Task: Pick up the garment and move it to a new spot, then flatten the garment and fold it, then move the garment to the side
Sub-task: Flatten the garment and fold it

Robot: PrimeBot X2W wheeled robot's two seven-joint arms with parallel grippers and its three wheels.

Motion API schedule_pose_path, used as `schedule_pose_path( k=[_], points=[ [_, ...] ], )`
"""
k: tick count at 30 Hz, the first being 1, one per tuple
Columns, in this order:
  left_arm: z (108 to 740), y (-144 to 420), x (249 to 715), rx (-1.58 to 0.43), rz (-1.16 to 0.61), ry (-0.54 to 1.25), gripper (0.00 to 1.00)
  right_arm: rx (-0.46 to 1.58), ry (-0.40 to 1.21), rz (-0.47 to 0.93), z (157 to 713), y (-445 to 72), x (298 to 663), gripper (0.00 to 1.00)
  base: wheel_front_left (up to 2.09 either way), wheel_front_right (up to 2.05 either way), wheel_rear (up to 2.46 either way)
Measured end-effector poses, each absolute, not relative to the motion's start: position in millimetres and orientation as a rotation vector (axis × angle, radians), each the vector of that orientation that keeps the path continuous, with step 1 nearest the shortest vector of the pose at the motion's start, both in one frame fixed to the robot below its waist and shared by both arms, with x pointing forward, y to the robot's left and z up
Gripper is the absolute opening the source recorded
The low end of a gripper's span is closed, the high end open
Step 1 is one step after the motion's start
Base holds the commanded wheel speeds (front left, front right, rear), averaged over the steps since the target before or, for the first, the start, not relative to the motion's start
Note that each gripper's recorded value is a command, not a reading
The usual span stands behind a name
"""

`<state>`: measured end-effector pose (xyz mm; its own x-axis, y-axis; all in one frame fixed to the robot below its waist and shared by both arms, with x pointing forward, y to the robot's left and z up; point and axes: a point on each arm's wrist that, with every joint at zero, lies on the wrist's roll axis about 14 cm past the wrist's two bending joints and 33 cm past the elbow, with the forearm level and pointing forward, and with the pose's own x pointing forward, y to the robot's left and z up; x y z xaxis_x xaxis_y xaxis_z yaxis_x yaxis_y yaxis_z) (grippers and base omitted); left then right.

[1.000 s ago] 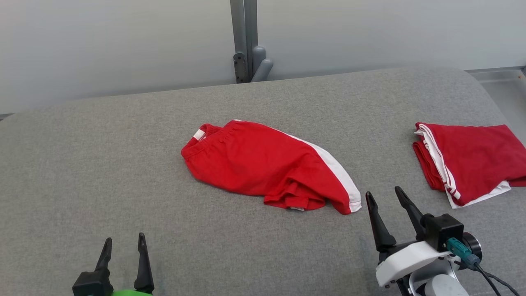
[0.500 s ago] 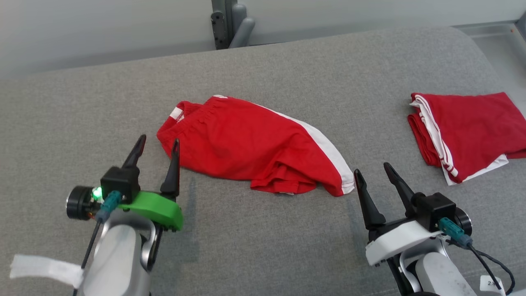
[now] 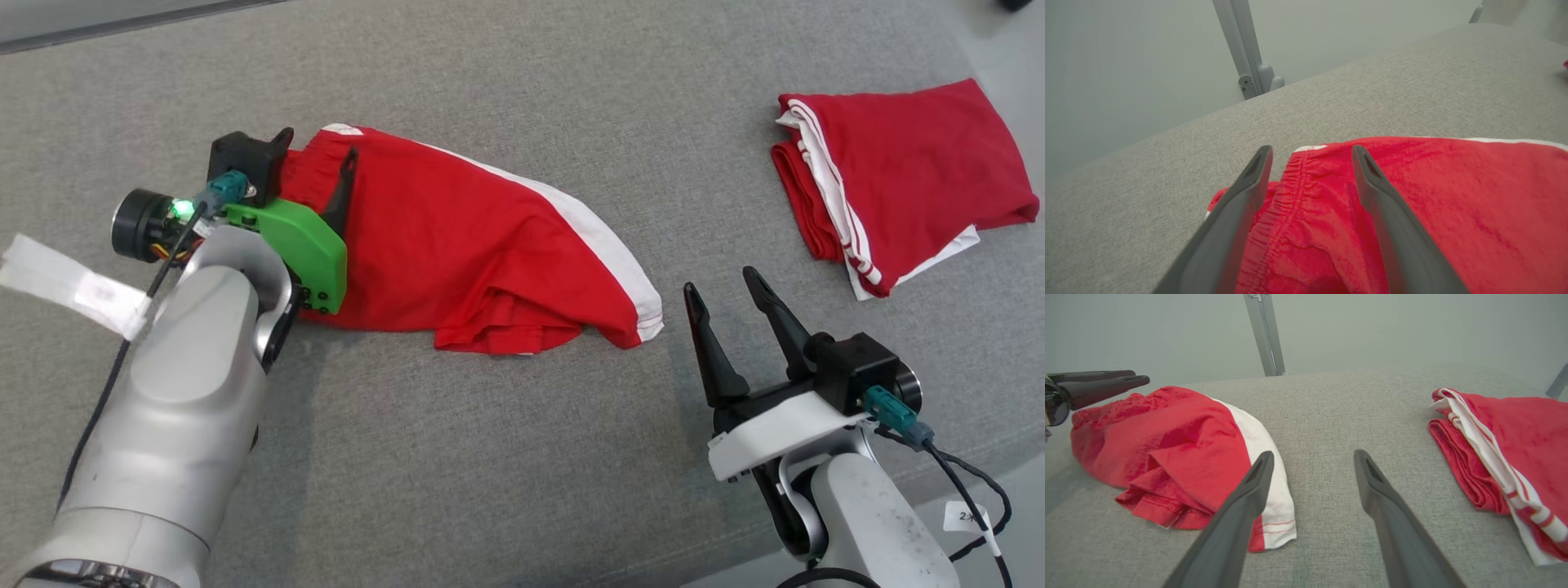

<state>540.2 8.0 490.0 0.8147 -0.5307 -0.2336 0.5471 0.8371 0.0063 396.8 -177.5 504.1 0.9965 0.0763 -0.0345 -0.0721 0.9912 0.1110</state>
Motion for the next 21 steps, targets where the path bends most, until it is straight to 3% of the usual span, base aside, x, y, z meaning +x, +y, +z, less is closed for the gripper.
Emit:
schedule_pose_path(
  k=[8, 21],
  points=[
    [462, 0, 561, 0.067, -0.601, 0.381, 1.0, 0.104, 0.076, 0.028, 491, -193, 395, 1.0, 0.0, 0.0, 0.0],
    [448, 6, 552, 0.045, -0.609, 0.505, 1.0, 0.112, 0.077, 0.03, 490, -192, 398, 1.0, 0.0, 0.0, 0.0]
  ],
)
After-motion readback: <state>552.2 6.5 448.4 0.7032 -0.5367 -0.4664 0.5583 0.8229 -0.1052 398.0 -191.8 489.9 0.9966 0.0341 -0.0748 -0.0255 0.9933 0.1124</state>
